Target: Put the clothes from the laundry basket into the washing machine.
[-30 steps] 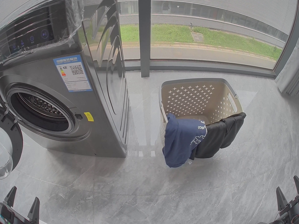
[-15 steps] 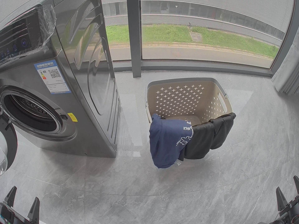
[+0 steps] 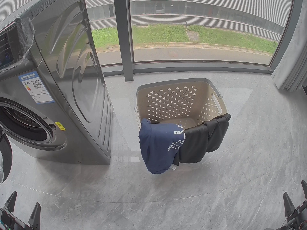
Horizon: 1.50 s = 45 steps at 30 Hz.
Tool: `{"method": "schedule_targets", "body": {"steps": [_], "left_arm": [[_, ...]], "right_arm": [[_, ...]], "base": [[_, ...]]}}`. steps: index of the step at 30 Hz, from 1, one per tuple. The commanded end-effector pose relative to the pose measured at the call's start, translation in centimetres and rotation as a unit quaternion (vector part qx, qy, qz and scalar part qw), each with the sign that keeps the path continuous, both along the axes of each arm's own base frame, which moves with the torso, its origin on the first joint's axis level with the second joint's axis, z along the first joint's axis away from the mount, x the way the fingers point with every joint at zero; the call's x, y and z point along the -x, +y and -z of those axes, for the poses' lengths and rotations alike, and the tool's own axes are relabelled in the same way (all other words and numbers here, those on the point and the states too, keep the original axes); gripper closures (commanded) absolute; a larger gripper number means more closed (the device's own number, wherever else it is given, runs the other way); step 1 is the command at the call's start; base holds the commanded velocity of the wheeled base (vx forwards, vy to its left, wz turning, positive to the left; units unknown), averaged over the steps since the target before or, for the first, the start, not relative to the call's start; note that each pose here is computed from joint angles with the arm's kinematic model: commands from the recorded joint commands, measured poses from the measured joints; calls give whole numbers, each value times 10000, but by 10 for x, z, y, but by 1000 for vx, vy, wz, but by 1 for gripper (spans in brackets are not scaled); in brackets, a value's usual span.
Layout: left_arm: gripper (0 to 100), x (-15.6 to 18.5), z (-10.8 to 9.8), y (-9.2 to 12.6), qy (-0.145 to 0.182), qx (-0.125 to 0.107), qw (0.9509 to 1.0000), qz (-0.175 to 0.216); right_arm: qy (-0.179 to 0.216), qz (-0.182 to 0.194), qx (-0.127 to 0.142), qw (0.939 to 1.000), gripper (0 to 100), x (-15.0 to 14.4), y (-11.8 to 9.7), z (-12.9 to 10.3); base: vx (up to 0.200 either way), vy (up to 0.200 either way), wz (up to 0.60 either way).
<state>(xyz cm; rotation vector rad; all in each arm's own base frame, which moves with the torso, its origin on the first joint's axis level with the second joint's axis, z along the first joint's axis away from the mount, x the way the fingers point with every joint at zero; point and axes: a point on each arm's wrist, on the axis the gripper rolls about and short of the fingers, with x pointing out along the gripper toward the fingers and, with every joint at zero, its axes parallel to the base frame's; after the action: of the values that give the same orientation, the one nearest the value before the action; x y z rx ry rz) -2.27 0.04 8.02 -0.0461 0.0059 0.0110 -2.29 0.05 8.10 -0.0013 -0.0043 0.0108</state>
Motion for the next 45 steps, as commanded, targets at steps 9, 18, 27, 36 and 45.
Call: {"method": "schedule_targets", "body": {"steps": [9,18,27,36,45], "left_arm": [[0,0,4,0,7,7,10000,1],[0,0,4,0,8,-1,10000,1],[0,0,4,0,8,-1,10000,1],[0,0,4,0,8,-1,10000,1],[0,0,4,0,8,-1,10000,1]], "right_arm": [[14,1,1,10000,0,0,0,5],[6,1,1,10000,0,0,0,5],[14,8,1,10000,0,0,0,5],[14,8,1,10000,0,0,0,5],[21,8,1,10000,0,0,0,5]], "base": [[0,0,0],[0,-22,0],[0,-178,0],[0,0,0],[0,-89,0]]}}
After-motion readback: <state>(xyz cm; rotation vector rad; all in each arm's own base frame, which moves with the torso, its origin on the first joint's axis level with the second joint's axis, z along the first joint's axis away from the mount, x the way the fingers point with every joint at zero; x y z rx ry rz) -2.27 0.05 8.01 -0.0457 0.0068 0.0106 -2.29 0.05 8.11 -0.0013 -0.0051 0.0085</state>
